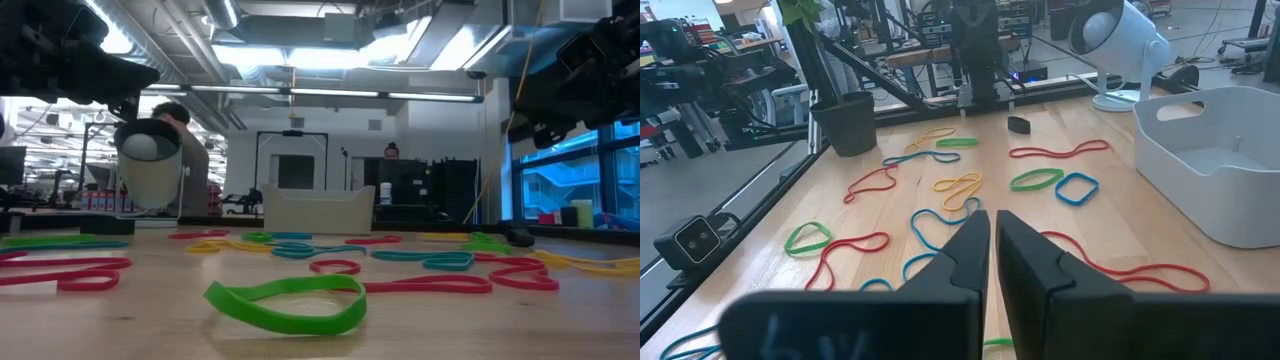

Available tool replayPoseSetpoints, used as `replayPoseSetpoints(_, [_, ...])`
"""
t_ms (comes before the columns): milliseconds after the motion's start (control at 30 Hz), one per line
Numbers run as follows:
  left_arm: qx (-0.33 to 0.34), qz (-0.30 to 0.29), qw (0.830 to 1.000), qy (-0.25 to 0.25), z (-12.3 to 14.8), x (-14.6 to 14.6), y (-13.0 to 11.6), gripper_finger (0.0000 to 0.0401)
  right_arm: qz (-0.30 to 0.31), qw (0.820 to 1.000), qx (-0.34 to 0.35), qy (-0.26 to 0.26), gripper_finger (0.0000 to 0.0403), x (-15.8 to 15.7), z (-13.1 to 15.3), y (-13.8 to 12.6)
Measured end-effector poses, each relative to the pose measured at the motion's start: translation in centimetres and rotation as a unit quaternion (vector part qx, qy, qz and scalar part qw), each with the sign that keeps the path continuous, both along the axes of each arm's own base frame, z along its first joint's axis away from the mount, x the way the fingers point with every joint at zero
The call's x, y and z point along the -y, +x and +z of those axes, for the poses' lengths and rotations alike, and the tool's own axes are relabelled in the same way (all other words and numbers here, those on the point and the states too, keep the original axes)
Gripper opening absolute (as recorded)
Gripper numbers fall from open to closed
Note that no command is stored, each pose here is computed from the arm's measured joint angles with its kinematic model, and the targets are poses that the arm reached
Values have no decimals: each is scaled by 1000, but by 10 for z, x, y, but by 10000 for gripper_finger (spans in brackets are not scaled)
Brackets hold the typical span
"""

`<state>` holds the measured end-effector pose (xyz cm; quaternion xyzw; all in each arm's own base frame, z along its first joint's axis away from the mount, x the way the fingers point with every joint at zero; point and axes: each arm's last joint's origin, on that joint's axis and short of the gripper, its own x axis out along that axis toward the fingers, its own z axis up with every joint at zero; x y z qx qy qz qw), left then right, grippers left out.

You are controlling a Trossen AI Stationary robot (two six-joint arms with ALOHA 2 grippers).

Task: Pick and place rubber bands into bin

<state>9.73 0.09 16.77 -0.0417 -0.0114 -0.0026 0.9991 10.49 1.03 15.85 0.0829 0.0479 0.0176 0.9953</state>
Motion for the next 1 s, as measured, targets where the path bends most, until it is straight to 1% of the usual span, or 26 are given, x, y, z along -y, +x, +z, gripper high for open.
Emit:
replayPoseSetpoints(700, [0,0,1000,0,0,0,0,1,0,1000,0,0,28,0,0,0])
replayPoseSetpoints(1000, [0,0,1000,0,0,0,0,1,-10,999,34,5,28,0,7,0])
